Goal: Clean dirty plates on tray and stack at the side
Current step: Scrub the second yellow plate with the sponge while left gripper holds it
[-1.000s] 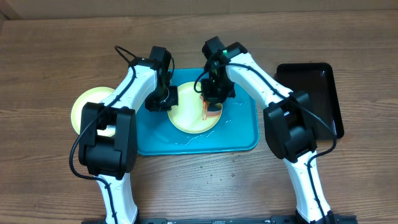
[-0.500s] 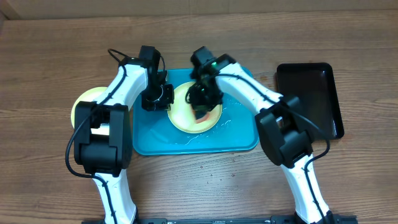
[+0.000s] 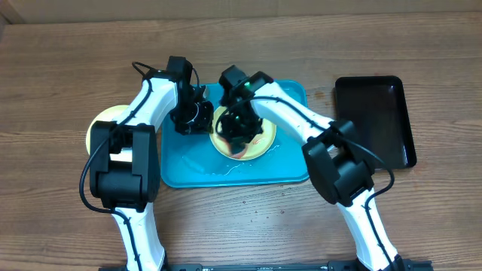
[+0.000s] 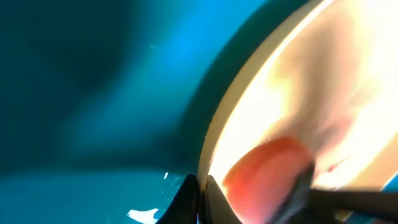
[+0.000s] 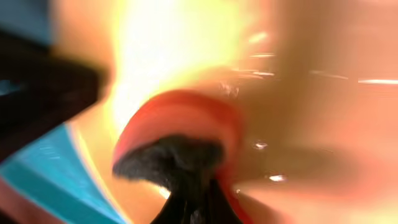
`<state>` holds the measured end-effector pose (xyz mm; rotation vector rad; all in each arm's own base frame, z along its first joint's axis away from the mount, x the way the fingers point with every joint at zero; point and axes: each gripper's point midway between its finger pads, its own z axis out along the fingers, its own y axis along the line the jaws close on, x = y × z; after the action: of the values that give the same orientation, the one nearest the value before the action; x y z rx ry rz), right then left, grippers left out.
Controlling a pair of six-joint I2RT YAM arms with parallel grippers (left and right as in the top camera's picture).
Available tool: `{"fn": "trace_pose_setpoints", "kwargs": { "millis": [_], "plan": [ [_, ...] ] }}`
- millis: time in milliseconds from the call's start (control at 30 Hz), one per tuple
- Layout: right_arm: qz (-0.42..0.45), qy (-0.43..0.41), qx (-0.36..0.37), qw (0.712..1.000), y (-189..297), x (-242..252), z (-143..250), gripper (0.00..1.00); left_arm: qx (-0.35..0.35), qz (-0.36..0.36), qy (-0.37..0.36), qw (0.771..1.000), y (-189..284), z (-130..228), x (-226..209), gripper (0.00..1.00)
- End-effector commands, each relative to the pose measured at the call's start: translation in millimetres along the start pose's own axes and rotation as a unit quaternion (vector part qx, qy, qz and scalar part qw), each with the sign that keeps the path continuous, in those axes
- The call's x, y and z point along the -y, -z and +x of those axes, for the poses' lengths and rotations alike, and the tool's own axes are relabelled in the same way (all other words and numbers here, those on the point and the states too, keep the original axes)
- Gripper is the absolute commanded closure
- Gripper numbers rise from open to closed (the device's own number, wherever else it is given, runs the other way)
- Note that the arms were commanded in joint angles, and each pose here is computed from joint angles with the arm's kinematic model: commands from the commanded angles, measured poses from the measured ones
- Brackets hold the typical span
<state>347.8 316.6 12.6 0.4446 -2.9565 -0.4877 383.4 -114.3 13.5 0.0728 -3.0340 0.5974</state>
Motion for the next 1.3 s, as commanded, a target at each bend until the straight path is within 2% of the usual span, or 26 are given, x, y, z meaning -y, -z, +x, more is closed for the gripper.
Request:
{"fn": "trace_pose_setpoints", "kwargs": {
  "millis": [0, 200, 300, 433, 633, 833, 1000, 1267],
  "plan": [
    [0.096, -0.028, 0.024, 0.995, 10, 75, -22, 0.96, 0.001, 0.022, -0.007, 1.000, 3, -3, 3, 0.96],
    [0.143, -0.040, 0.036, 0.988, 22, 112, -29, 0.96, -0.003, 0.011, -0.004, 1.000, 5, -1, -6, 0.96],
    [0.139, -0.036, 0.035, 0.989, 22, 111, -28, 0.96, -0.003, 0.008, -0.004, 1.000, 5, -1, -7, 0.96],
    [0.077, -0.017, 0.023, 0.997, 11, 74, -24, 0.96, -0.003, 0.008, -0.004, 1.000, 5, 0, -7, 0.96],
    [-0.045, 0.043, -0.004, 0.998, -14, -13, -4, 0.96, -0.003, 0.009, -0.004, 1.000, 5, -1, -7, 0.96],
    [-0.066, 0.079, -0.020, 0.995, -35, -55, 18, 0.96, -0.002, 0.009, 0.001, 1.000, 7, -2, -11, 0.96],
    [-0.031, 0.067, -0.016, 0.997, -34, -39, 15, 0.96, 0.000, 0.008, 0.005, 1.000, 8, -2, -14, 0.96],
    [0.063, -0.006, 0.003, 0.998, -3, 46, -9, 0.96, -0.002, -0.007, 0.003, 1.000, 8, -1, -19, 0.95]
  ]
}}
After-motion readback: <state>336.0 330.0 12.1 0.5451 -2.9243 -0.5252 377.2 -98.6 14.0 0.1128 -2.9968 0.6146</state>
